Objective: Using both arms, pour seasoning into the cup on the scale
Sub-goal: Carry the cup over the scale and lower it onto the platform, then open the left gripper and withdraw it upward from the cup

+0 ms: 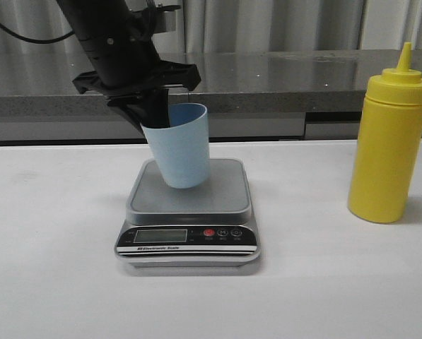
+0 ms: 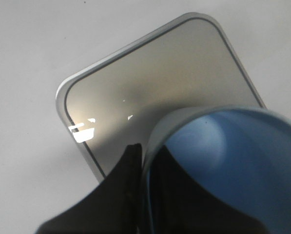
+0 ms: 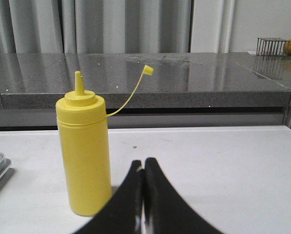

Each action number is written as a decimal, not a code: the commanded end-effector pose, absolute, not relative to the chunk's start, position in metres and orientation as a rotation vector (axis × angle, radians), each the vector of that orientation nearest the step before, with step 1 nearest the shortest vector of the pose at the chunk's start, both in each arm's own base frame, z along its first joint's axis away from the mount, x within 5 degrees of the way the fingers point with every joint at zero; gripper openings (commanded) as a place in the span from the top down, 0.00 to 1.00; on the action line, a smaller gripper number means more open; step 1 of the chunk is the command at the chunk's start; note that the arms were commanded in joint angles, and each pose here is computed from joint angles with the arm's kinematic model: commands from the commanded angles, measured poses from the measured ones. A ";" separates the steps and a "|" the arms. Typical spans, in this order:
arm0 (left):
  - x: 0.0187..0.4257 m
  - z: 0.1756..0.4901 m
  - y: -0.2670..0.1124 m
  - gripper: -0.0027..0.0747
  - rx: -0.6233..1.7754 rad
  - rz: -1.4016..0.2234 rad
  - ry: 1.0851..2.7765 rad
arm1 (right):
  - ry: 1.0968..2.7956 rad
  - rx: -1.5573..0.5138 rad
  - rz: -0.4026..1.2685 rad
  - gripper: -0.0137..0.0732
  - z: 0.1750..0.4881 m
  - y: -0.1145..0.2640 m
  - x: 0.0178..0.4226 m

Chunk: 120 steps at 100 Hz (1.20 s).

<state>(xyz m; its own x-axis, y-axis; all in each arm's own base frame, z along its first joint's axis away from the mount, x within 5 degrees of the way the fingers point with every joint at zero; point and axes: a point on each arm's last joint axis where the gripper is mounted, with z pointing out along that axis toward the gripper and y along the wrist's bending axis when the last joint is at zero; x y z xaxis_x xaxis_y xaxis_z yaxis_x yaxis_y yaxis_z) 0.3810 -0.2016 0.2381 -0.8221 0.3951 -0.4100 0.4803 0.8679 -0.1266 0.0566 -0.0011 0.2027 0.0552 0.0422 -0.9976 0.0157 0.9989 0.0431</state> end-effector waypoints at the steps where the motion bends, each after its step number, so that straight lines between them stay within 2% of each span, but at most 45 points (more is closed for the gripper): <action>1: 0.378 0.272 -0.205 0.99 0.624 -0.371 2.559 | 1.404 0.037 0.022 0.92 0.217 0.000 0.053; 6: 0.378 0.272 -0.205 0.96 0.624 -0.371 2.559 | 1.404 0.037 0.022 0.92 0.217 0.000 0.053; 13: 0.378 0.272 -0.205 0.88 0.625 -0.371 2.561 | 1.404 0.037 0.022 0.92 0.217 0.000 0.053; 30: 0.378 0.272 -0.205 0.57 0.625 -0.371 2.559 | 1.404 0.037 0.022 0.92 0.217 0.000 0.053; 39: 0.378 0.272 -0.205 0.51 0.624 -0.371 2.557 | 1.404 0.037 0.022 0.92 0.217 0.000 0.053; 63: 0.377 0.281 -0.205 0.51 0.614 -0.379 2.521 | 1.404 0.037 0.022 0.92 0.217 0.000 0.053; 90: 0.366 0.314 -0.199 0.52 0.597 -0.400 2.436 | 1.404 0.037 0.022 0.92 0.217 0.000 0.053; 104: 0.355 0.336 -0.194 0.60 0.587 -0.410 2.377 | 1.404 0.037 0.022 0.92 0.217 0.000 0.053; 120: 0.338 0.357 -0.185 0.78 0.581 -0.415 2.329 | 1.404 0.037 0.022 0.92 0.217 0.000 0.053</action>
<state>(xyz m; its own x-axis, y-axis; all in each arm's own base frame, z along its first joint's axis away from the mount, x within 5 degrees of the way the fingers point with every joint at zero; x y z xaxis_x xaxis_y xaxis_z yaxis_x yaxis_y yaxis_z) 0.3552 -0.1892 0.3153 -0.7365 0.3435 -0.5827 0.4977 0.8586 -0.1229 0.0566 -0.0011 0.2027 0.0552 0.0422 -0.9976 0.0157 0.9989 0.0431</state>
